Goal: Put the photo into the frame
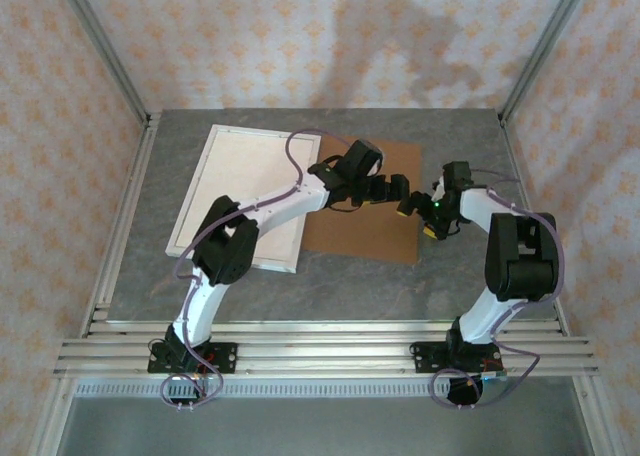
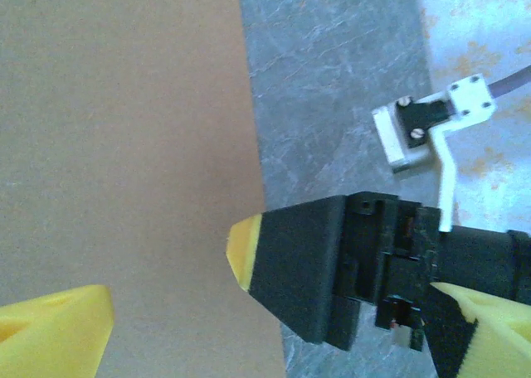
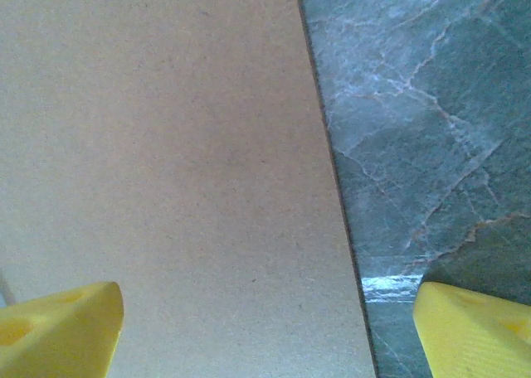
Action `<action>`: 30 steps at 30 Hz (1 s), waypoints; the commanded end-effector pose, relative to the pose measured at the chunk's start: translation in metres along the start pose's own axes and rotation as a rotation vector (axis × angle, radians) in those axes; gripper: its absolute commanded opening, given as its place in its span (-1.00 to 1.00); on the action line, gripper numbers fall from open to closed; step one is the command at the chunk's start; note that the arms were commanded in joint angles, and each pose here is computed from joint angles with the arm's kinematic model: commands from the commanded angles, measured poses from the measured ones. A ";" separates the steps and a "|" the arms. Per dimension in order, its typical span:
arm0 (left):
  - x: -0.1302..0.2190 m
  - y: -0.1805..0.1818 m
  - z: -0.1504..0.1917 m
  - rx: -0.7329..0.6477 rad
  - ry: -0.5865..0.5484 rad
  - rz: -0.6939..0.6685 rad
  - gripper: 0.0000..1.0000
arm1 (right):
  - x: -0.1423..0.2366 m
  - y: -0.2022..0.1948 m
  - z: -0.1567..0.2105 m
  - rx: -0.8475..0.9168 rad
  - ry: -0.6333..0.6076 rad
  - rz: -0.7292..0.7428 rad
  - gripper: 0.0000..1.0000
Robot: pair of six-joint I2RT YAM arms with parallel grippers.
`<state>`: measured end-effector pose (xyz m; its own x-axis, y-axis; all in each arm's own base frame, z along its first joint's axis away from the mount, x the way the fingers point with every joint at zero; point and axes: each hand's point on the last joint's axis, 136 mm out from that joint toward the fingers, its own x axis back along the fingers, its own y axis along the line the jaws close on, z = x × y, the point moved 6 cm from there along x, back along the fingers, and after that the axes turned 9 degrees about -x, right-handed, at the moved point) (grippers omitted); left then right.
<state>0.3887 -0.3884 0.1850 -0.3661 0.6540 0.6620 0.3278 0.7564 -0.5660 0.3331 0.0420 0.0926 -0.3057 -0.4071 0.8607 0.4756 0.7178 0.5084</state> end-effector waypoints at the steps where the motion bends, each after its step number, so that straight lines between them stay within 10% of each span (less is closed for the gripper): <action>1: 0.007 0.017 -0.005 -0.001 -0.017 -0.041 0.96 | 0.005 -0.008 0.004 -0.019 -0.021 0.048 0.82; 30: 0.036 0.129 0.004 0.053 -0.002 -0.334 0.99 | -0.008 0.004 0.007 0.155 -0.253 0.679 0.92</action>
<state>0.4110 -0.2790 0.1199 -0.4083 0.4126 0.8143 0.1396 0.9098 -0.3910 0.3370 0.0691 0.0848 -0.2072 0.1770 0.9622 0.4739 0.8786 -0.0596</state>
